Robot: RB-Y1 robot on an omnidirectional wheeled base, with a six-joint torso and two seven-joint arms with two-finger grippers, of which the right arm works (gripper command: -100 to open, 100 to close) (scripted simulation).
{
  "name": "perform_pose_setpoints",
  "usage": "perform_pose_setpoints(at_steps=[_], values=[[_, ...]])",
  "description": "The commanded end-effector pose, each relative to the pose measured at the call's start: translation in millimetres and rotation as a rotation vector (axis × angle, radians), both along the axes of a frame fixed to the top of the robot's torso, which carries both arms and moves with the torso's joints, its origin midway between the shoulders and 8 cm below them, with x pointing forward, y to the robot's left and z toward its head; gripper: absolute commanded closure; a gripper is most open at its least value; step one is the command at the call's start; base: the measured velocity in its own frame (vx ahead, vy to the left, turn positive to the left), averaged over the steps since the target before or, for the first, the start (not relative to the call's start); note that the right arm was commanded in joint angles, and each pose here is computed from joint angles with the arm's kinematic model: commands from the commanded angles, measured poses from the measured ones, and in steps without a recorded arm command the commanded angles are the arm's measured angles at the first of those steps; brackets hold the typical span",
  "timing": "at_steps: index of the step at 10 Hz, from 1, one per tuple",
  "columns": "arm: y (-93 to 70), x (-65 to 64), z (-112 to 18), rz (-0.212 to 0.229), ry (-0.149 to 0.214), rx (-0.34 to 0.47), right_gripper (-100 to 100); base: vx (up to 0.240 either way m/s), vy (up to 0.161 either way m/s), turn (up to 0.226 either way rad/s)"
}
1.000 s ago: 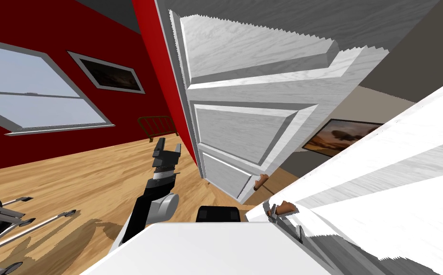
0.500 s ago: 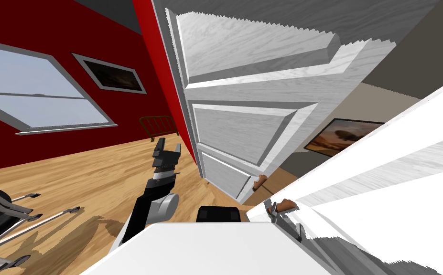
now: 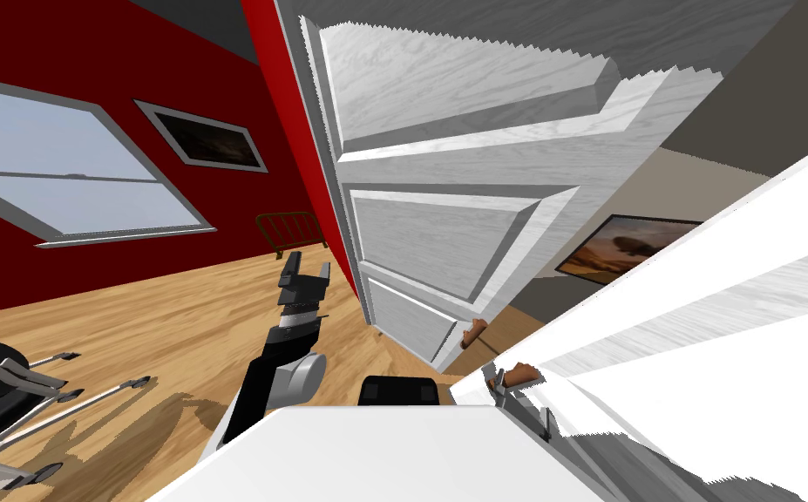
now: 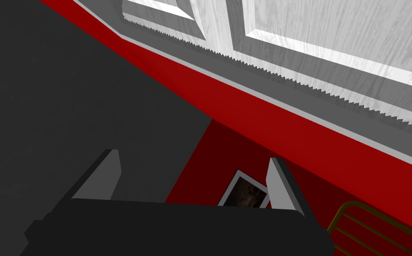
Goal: Push the door open
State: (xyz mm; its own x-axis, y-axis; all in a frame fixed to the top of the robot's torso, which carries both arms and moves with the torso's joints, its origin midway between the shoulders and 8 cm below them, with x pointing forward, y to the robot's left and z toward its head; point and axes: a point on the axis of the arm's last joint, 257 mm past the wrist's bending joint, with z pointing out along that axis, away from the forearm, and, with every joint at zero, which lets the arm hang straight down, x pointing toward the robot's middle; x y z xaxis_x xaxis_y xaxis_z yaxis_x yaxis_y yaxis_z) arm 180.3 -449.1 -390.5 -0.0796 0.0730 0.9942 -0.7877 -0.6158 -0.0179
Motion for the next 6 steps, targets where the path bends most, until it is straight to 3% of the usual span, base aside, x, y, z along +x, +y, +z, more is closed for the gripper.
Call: perform_pose_setpoints(at_steps=[1, 2, 6], values=[[-18.3, -26.5, -4.3, -0.033, 0.038, -0.027, 100, 0.000, -0.006, 0.011], [-12.2, -11.1, -3.1, -0.037, 0.017, -0.015, 100, -0.049, -0.043, 0.072], [-24.3, -15.3, -4.3, -0.069, 0.026, -0.026, 100, -0.042, -0.036, 0.025]])
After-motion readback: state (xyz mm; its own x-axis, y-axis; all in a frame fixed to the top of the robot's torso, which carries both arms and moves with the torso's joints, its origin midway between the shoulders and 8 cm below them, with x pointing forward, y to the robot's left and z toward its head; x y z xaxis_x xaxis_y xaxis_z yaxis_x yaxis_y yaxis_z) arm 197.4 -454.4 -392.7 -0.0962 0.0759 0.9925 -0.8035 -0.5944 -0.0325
